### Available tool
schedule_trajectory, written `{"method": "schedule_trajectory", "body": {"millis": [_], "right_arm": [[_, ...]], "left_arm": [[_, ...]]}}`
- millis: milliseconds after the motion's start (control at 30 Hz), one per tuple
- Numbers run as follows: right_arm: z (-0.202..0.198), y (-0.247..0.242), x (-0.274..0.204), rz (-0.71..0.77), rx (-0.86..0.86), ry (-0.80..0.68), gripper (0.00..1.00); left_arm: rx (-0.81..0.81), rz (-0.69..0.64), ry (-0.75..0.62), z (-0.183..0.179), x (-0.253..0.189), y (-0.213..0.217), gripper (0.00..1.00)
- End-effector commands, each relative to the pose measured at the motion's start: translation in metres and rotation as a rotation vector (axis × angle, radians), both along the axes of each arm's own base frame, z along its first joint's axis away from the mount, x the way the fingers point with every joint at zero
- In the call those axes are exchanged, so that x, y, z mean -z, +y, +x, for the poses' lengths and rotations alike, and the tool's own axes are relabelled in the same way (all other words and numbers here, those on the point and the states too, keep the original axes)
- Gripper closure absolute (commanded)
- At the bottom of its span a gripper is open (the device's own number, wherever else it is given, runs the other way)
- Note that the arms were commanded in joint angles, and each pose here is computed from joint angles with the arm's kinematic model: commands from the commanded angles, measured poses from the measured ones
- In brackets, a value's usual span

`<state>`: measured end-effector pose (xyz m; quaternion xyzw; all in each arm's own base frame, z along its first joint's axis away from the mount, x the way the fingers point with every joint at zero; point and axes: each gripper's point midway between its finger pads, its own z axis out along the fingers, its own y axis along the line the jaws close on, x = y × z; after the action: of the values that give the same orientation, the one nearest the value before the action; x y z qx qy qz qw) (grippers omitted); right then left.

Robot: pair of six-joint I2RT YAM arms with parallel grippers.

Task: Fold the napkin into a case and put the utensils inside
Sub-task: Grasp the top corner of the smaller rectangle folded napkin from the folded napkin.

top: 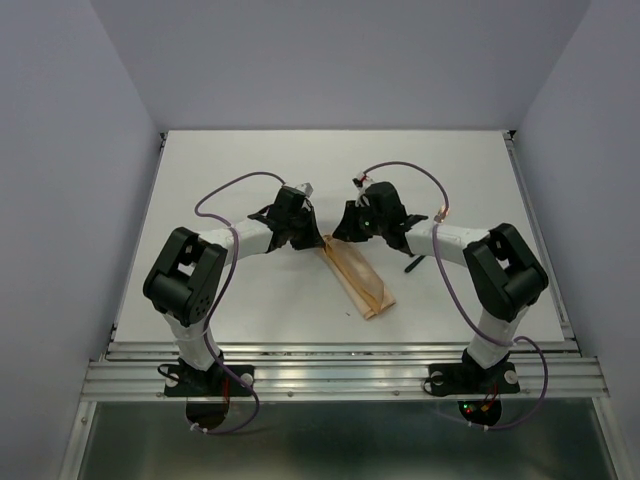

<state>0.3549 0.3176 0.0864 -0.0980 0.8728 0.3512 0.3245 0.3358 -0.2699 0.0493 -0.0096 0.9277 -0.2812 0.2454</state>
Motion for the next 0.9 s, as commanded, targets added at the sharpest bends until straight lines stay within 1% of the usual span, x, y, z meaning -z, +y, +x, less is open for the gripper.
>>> {"method": "schedule_trajectory", "body": {"millis": [0,33,233,500,633,867], "right_arm": [[0.009,0.002,-0.005,0.035,0.011,-0.018,0.83],[0.008,0.004,0.001,0.036,0.002,0.001,0.86],[0.004,0.02,0.002,0.1,-0.06,0.037,0.92],[-0.001,0.038,0.012,0.161,-0.118,0.086,0.93],[0.003,0.042,0.013,0.174,-0.113,0.091,0.93],[0.011,0.043,-0.002,0.199,-0.084,0.058,0.94]], "left_arm": [[0.012,-0.03,-0.066,0.006,-0.027,-0.001,1.0],[0.011,-0.034,-0.067,0.007,-0.028,-0.002,1.0],[0.014,-0.054,-0.063,0.009,-0.031,-0.006,1.0],[0.02,-0.065,-0.06,0.01,-0.032,-0.009,1.0],[0.025,-0.067,-0.057,0.01,-0.031,-0.01,1.0],[0.03,-0.065,-0.054,0.01,-0.029,-0.01,1.0]]}}
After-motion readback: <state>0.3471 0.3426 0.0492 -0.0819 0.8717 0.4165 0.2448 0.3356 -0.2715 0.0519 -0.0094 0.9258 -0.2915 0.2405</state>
